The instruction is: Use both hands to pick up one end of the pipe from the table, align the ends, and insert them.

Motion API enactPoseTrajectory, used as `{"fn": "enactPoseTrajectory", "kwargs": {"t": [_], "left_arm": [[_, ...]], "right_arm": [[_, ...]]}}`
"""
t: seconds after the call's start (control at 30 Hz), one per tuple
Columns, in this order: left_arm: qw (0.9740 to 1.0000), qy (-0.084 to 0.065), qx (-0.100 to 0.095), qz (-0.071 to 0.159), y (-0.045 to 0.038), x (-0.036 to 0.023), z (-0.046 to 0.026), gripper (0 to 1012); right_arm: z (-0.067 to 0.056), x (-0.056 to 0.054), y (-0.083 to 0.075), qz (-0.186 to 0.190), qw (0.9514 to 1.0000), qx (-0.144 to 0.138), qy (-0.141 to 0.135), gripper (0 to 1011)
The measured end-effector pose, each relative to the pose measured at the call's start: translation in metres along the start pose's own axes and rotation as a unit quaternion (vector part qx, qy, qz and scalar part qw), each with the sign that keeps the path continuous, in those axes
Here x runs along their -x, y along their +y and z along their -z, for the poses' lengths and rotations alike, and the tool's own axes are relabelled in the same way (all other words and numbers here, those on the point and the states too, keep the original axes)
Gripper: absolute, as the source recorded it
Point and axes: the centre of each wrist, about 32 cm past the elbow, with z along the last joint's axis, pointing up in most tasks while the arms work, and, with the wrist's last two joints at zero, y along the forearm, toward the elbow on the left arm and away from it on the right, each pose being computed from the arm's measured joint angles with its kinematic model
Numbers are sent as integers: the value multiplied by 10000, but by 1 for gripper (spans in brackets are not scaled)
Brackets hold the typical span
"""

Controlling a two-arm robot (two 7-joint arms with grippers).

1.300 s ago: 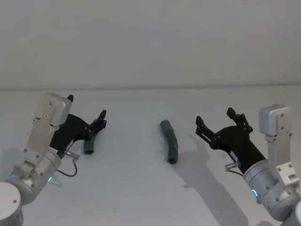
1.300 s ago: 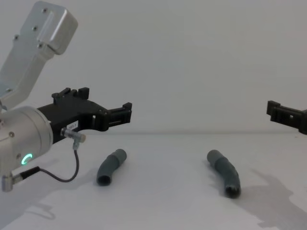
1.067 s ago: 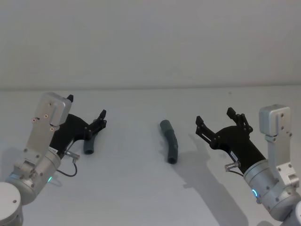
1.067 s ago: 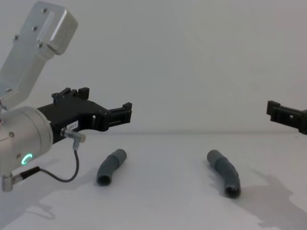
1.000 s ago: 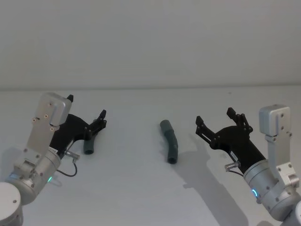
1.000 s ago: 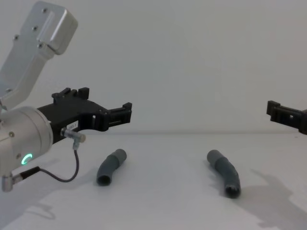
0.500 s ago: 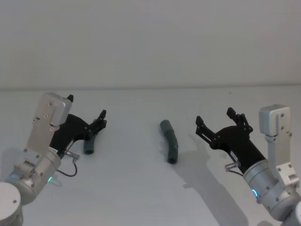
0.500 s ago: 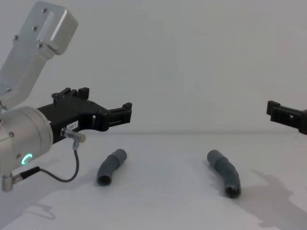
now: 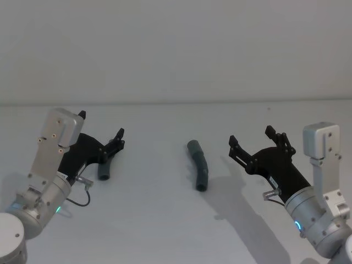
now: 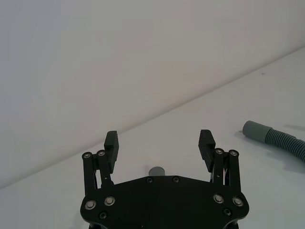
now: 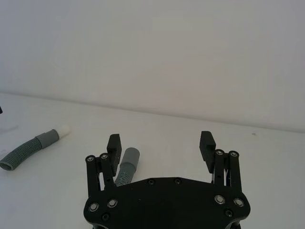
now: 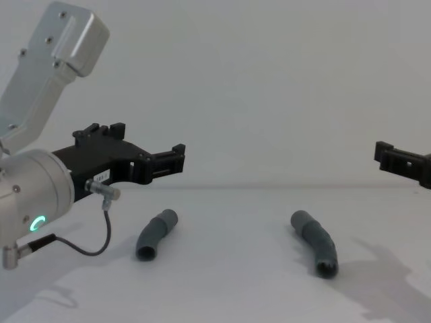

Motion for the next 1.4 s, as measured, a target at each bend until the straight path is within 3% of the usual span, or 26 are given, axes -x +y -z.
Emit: {"fn": "enactPoseTrajectory", "kwargs": {"t": [1.4], "left_arm": [[10000,0,0,0,0,0,0,1001]], "right_arm": [[0,0,0,0,10000,0,0,1000]]}}
